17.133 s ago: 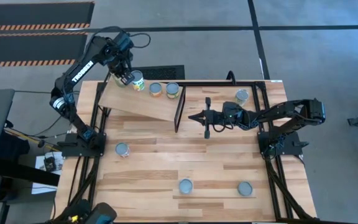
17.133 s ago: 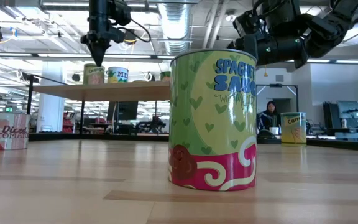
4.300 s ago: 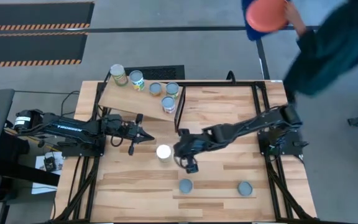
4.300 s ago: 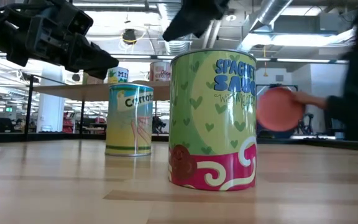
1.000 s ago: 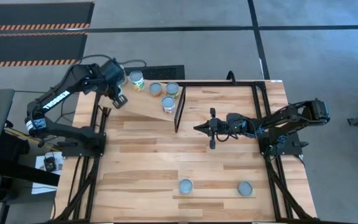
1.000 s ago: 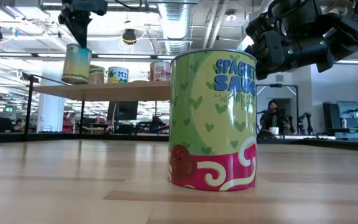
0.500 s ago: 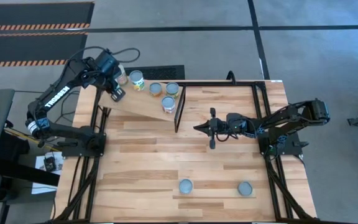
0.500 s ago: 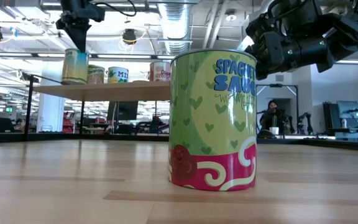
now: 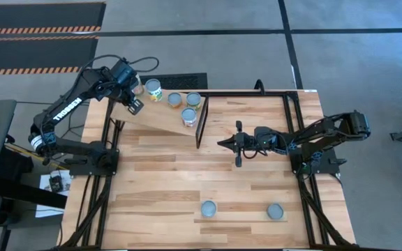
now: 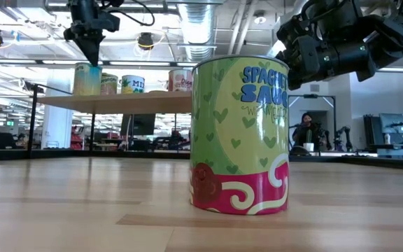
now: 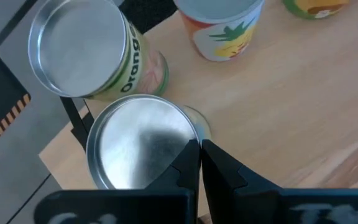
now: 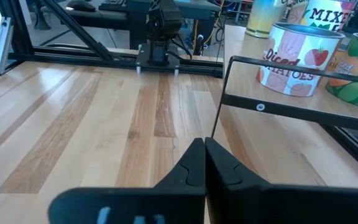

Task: Pick and place cans onto a shelf
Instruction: Put the canned carrots on the shelf

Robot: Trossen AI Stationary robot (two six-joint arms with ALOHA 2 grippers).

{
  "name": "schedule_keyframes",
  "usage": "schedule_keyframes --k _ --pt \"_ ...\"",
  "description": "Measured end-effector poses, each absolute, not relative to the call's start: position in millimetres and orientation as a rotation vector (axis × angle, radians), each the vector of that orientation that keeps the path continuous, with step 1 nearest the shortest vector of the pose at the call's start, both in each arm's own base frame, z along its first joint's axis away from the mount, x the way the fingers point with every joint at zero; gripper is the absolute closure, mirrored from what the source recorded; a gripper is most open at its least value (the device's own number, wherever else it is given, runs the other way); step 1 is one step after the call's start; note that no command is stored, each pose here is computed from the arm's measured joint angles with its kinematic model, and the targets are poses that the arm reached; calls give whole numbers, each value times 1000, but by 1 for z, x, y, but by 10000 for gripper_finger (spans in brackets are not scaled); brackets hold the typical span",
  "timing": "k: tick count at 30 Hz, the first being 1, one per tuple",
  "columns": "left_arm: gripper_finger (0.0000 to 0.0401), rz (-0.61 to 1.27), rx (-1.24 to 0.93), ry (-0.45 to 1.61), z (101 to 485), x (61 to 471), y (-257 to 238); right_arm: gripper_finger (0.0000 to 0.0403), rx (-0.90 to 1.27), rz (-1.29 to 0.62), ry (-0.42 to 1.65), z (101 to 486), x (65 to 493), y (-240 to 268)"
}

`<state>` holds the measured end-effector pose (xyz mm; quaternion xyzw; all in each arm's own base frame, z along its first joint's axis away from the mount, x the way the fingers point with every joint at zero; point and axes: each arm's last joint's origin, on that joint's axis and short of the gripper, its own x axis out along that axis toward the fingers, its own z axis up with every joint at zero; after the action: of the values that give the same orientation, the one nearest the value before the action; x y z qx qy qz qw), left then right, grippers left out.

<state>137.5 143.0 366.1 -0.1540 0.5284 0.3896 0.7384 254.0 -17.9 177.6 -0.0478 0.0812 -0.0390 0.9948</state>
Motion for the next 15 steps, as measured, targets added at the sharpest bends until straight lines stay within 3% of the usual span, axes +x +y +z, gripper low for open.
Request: schedule_keyframes --k 15 --pt "399 903 -314 1193 366 135 143 393 -102 -78 163 178 254 -18"
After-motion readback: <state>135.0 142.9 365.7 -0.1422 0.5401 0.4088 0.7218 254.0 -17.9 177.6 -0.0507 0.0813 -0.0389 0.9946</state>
